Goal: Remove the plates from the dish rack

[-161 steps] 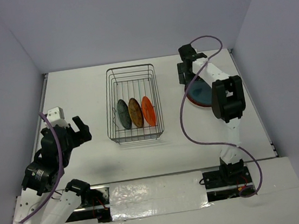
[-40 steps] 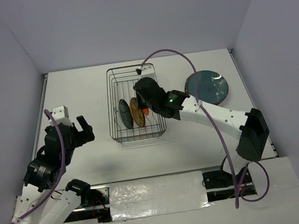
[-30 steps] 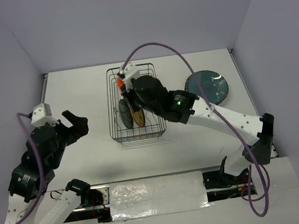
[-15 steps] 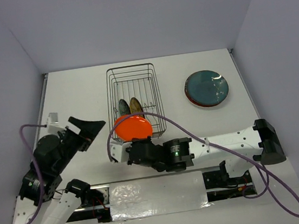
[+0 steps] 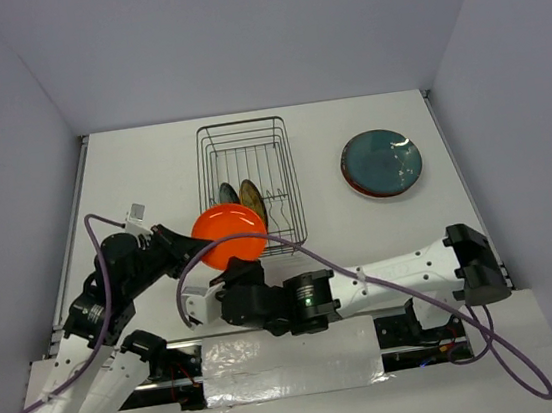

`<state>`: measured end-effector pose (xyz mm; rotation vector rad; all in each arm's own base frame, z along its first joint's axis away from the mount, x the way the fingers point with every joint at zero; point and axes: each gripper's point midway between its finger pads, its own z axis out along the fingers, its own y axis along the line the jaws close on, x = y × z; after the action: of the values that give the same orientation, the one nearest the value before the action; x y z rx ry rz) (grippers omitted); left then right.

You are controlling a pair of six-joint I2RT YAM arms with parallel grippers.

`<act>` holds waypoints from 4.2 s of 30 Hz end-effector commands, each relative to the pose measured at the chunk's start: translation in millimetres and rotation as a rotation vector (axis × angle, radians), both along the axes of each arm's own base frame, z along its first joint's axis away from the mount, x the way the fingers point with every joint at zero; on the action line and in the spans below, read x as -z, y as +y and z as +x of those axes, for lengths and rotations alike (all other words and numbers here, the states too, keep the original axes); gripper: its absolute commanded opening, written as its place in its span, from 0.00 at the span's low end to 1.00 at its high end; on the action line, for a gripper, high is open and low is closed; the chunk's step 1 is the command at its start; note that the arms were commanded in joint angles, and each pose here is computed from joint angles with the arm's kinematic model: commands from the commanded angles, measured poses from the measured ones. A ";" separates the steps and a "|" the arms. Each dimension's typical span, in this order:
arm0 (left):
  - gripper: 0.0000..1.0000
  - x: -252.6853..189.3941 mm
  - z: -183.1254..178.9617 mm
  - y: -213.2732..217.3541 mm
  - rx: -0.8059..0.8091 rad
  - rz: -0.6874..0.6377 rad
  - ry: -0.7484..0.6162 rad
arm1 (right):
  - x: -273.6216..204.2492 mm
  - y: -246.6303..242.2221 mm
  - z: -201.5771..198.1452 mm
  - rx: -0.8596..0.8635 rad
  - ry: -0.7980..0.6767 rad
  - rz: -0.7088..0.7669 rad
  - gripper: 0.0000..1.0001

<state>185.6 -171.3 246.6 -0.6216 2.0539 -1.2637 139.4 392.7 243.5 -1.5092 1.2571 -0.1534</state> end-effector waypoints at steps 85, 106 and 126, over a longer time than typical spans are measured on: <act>1.00 11.1 54.4 141.7 -0.313 0.708 -0.191 | 84.2 -11.6 216.3 1.047 0.739 0.811 0.43; 1.00 17.1 59.3 135.2 -0.268 0.698 -0.180 | 45.8 -22.0 215.8 1.021 0.741 0.978 0.04; 1.00 -73.0 58.5 116.4 -0.353 0.436 -0.185 | -109.6 -15.5 133.3 0.384 0.549 0.772 0.03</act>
<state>248.7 -41.8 282.6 -0.5500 1.9551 -0.4815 308.0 376.4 311.1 -0.3353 1.9568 0.4961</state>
